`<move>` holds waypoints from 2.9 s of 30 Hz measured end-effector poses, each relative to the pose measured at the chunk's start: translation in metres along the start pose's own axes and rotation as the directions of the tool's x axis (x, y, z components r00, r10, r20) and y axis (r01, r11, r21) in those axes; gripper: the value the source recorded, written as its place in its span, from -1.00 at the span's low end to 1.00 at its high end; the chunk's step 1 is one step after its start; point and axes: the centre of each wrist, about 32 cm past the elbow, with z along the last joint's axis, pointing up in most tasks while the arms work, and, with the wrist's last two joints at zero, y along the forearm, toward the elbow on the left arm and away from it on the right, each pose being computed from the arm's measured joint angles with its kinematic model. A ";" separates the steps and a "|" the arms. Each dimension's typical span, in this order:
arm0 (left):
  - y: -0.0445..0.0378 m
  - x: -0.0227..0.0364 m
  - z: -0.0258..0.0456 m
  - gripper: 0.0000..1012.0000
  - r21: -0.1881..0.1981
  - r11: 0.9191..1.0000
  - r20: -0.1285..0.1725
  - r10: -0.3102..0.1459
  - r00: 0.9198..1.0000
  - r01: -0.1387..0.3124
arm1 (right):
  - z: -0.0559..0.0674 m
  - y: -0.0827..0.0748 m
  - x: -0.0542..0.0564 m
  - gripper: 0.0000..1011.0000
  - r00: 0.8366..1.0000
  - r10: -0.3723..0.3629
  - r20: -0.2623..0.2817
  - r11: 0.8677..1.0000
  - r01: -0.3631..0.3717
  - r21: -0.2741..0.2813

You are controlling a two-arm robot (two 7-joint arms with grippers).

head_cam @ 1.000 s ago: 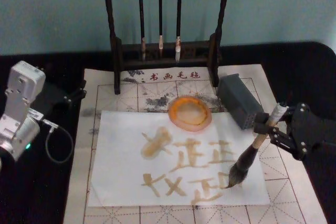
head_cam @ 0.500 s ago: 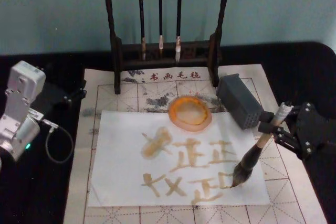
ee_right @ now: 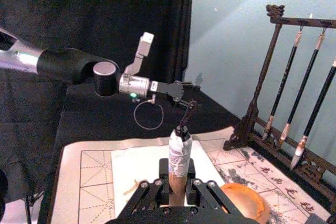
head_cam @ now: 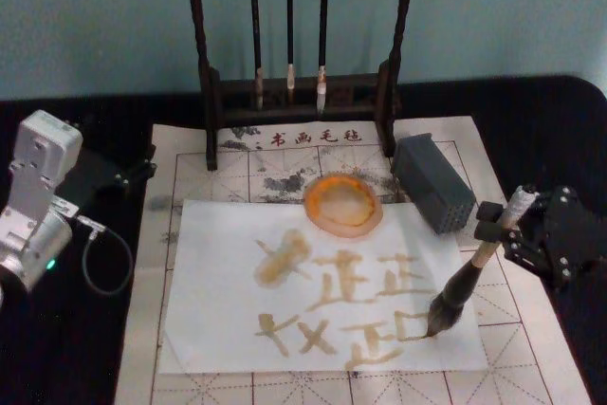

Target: Pick up the brush from the inkstone, write on the paper, then place the brush back to its original position.

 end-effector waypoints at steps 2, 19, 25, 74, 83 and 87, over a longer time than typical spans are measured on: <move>0.0000 0.0000 0.0000 0.98 0.000 1.000 0.000 0.000 1.000 0.000 | 0.000 -0.001 0.000 -0.64 1.000 -0.001 0.001 1.000 0.001 0.000; 0.0000 0.0000 0.0000 0.98 0.000 1.000 0.000 0.000 1.000 0.000 | 0.008 -0.003 -0.001 -0.64 1.000 -0.025 0.008 0.998 0.024 0.056; 0.0000 0.0000 0.0000 0.98 0.000 1.000 0.000 0.000 1.000 0.000 | 0.011 0.000 0.001 -0.64 0.999 -0.045 0.004 0.995 0.044 0.095; 0.0000 0.0000 0.0000 0.98 0.000 1.000 0.000 0.000 1.000 0.000 | -0.018 0.096 0.059 -0.64 0.611 -0.464 -0.641 0.773 0.632 0.044; 0.0000 0.0000 0.0000 0.98 0.000 1.000 0.000 0.000 1.000 0.000 | -0.026 0.107 0.063 -0.64 0.507 -0.467 -0.725 0.742 0.670 -0.010; 0.0000 0.0000 0.0000 0.98 0.000 1.000 0.000 0.000 1.000 0.000 | -0.028 0.112 0.064 -0.64 0.469 -0.467 -0.749 0.734 0.678 -0.033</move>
